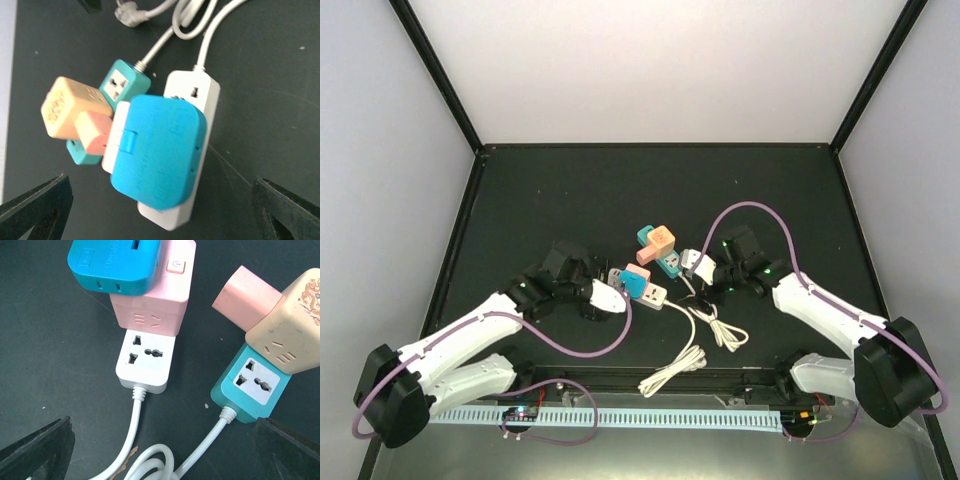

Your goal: Pull the plug off the socket

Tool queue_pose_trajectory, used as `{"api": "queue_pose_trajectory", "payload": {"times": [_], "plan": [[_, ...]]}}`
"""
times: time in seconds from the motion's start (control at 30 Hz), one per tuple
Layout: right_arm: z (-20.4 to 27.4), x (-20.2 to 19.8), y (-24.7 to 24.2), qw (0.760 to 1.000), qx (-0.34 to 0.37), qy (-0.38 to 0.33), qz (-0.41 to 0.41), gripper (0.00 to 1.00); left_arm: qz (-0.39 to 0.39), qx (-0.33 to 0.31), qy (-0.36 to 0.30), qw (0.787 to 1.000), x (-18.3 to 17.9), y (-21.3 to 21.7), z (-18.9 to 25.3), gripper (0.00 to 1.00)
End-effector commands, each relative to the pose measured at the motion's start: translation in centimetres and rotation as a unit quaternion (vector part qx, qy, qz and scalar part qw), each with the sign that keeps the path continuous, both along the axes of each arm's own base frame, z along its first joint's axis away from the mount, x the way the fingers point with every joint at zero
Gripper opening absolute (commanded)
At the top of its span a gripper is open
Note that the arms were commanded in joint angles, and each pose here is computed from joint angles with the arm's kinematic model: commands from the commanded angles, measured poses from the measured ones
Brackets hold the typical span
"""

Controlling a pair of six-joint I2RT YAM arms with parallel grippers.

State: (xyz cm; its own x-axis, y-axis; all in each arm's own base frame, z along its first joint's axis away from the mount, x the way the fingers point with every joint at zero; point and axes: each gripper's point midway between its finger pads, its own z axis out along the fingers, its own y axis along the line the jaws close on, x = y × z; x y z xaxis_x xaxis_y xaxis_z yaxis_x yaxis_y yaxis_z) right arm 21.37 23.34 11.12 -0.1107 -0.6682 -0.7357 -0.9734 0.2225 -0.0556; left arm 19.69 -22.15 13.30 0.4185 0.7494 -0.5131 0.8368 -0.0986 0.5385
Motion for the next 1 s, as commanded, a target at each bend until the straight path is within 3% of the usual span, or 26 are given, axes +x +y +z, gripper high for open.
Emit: {"api": "queue_pose_trajectory", "payload": {"times": [0.0,0.27,0.43,0.8,0.97], "plan": [[0.4,0.6,0.3,1.000,-0.002,-0.011,0.000,1.00,-0.020,-0.029,-0.073,0.997,1.6,-2.1,1.9,0.99],[0.2,0.6,0.2,1.000,-0.005,-0.007,-0.006,1.00,-0.035,0.000,-0.149,0.988,2.9,-2.6,0.3,0.95],[0.1,0.7,0.2,1.000,-0.005,-0.006,-0.009,1.00,-0.036,0.001,-0.161,0.986,3.2,-2.9,0.1,0.88],[-0.2,0.8,0.2,1.000,-0.006,0.000,-0.012,1.00,0.003,0.001,-0.140,0.990,3.7,-2.9,1.9,0.52],[-0.2,0.8,0.3,1.000,-0.006,0.001,-0.011,1.00,-0.018,0.012,-0.117,0.993,2.8,-2.9,1.5,0.42]]}}
